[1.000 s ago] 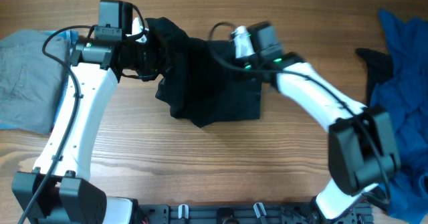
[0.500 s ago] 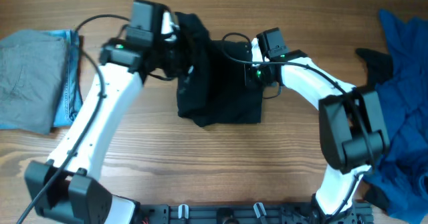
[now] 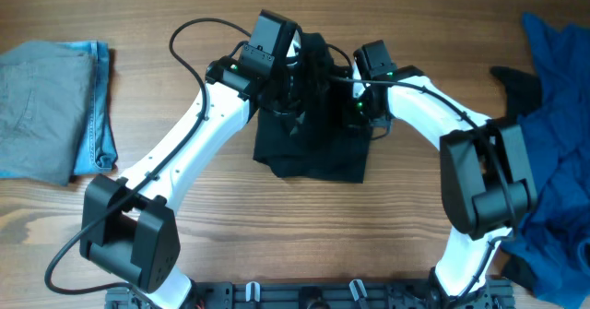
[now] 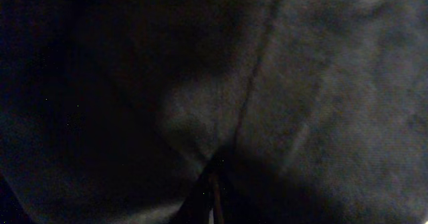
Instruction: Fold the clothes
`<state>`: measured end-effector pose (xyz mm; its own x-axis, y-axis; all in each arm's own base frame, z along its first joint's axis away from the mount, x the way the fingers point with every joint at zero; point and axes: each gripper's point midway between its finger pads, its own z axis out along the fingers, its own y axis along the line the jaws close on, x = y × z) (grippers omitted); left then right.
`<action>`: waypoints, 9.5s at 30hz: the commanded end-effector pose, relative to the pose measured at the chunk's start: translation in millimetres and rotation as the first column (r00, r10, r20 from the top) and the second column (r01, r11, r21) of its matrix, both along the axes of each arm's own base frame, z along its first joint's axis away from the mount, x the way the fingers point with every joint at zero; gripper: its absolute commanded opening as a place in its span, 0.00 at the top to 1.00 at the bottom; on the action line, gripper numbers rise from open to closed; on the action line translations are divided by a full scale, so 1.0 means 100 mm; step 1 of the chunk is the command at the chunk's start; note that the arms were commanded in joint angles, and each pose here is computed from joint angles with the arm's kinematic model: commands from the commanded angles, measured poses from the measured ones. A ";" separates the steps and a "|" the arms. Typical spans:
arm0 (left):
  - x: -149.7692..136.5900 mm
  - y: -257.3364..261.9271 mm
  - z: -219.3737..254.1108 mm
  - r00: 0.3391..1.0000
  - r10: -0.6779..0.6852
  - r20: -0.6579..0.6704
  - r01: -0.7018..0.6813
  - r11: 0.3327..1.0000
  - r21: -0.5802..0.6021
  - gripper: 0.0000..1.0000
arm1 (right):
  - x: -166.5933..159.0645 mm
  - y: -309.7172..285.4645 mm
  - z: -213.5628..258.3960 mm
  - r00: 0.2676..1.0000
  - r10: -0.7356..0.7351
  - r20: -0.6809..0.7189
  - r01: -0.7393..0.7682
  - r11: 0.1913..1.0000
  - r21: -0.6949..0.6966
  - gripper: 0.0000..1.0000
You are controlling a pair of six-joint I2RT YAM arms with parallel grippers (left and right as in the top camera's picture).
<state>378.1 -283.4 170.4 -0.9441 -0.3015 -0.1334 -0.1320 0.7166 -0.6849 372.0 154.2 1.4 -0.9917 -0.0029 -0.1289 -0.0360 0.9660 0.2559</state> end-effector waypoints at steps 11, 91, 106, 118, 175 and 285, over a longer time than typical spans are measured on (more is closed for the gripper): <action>0.20 0.14 0.04 0.995 -0.009 0.098 0.005 0.999 0.040 0.28 | 0.28 -1.06 1.76 0.899 -0.258 0.354 0.270 0.963 0.017 0.71; 0.31 1.48 -0.82 0.993 0.117 0.011 -0.103 0.824 0.557 0.23 | -0.90 -0.02 1.03 0.977 0.084 -0.197 -0.042 0.978 0.206 0.44; 0.06 1.51 -1.52 0.976 0.085 -0.203 0.056 0.797 0.602 0.14 | -1.41 0.20 0.19 0.961 0.161 -0.225 -0.123 0.977 0.174 0.45; -0.55 1.58 -1.67 0.890 0.091 -0.448 0.215 0.781 0.587 0.14 | -1.04 -0.17 -0.04 0.997 0.026 -0.075 -0.030 0.999 -0.042 0.24; -0.68 0.71 -1.86 0.827 -0.358 -0.434 0.456 0.878 0.143 0.85 | -0.27 -0.37 0.13 0.978 -0.026 0.209 0.025 1.000 0.009 0.30; -0.56 5.75 1.53 0.374 0.818 0.437 -0.915 0.247 0.320 0.00 | -0.44 -0.72 0.89 0.963 -0.052 0.265 0.066 0.997 -0.045 0.30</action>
